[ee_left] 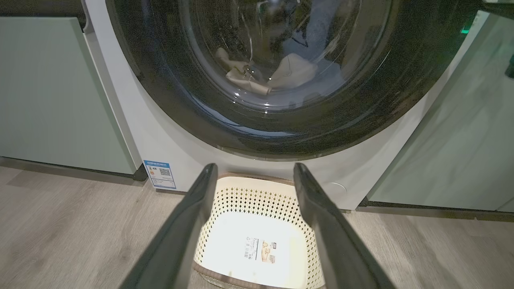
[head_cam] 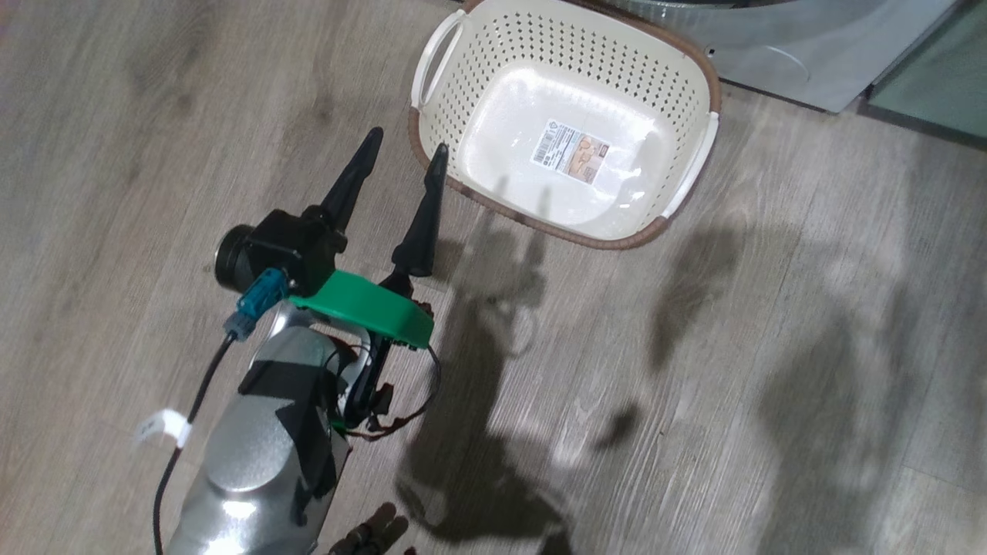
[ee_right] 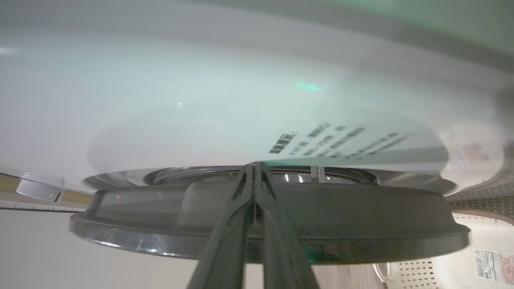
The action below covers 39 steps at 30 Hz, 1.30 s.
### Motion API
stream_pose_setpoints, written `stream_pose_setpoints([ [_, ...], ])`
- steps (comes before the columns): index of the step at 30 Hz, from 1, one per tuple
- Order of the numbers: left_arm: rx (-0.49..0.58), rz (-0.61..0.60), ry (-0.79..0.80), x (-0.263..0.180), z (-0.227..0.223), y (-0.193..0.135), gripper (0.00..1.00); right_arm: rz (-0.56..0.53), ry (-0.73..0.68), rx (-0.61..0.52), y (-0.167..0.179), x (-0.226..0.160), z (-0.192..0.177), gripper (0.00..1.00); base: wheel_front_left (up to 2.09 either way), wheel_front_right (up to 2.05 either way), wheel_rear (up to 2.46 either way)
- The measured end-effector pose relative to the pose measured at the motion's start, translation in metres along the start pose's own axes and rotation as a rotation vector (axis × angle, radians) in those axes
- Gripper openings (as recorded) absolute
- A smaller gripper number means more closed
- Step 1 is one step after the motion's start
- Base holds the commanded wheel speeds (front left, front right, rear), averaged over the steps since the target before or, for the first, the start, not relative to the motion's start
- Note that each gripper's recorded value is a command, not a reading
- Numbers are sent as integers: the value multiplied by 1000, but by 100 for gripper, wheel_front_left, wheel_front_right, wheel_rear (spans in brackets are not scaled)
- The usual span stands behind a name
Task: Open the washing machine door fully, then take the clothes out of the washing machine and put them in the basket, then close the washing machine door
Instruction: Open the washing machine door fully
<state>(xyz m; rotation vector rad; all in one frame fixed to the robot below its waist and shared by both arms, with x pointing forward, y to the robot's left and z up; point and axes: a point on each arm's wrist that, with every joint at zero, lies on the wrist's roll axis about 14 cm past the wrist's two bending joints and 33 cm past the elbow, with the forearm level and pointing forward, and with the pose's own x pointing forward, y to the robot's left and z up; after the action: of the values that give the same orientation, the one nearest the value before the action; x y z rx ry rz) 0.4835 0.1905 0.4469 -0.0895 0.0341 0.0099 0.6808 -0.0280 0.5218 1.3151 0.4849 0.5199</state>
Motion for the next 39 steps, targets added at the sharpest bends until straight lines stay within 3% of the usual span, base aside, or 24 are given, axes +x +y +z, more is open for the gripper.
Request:
stream_pose_setpoints([
  [18, 7, 12, -15, 2, 6, 5, 100, -1, 155, -39, 6, 10, -29, 0, 0, 0, 0],
  [39, 29, 9, -87, -14, 41, 7, 100, 9, 464, -106, 26, -34, -123, 0, 0, 0, 0],
])
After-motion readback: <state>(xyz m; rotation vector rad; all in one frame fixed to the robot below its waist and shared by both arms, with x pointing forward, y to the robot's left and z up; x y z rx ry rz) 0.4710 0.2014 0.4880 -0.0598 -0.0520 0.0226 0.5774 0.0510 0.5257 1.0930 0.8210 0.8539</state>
